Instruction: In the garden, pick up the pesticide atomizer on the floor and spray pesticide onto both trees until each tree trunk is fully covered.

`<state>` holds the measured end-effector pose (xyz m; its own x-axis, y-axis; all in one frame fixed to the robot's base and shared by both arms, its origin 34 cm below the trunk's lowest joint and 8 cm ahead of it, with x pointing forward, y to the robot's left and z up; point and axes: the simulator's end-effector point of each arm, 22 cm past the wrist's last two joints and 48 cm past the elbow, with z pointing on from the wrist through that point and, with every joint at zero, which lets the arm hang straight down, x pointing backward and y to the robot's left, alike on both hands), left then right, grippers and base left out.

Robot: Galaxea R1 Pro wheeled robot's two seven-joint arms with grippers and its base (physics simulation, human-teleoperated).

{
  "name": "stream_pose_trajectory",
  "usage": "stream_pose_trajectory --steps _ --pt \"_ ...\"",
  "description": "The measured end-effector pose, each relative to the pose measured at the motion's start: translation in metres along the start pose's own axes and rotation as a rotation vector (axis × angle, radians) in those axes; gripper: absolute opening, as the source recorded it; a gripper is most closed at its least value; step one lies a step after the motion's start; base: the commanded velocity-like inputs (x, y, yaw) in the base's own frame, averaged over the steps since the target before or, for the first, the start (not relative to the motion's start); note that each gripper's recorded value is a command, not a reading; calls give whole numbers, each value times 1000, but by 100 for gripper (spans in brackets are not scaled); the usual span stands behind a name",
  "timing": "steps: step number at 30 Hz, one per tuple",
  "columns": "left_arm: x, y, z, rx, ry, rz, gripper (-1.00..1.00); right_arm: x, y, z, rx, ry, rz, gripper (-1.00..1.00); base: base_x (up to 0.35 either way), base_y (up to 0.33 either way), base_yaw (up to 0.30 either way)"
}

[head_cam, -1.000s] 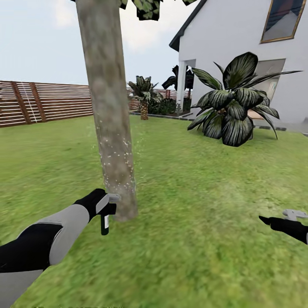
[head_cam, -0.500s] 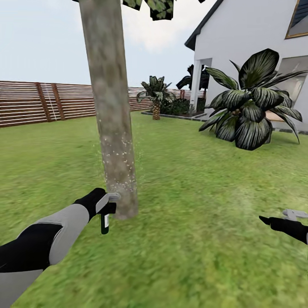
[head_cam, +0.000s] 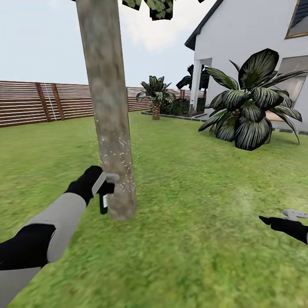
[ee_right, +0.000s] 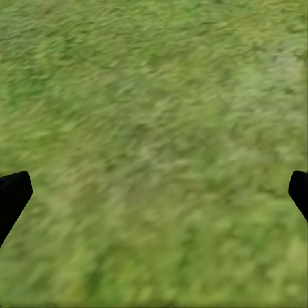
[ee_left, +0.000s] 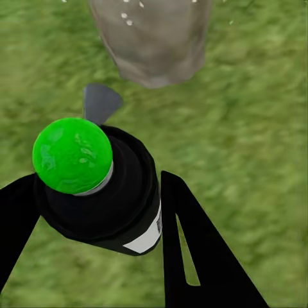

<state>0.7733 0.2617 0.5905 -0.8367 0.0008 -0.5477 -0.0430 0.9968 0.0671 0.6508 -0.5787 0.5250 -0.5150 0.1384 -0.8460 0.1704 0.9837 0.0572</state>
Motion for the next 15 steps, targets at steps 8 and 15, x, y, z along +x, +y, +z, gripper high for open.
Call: stream_pose_trajectory --steps 8,15 --pt "-44 3 -29 -5 -72 -5 -100 0 -1 0 2 -1 0 100 0 0 0" --pt "-123 5 -92 0 -205 -16 -100 0 -1 0 2 -1 0 100 0 0 0"
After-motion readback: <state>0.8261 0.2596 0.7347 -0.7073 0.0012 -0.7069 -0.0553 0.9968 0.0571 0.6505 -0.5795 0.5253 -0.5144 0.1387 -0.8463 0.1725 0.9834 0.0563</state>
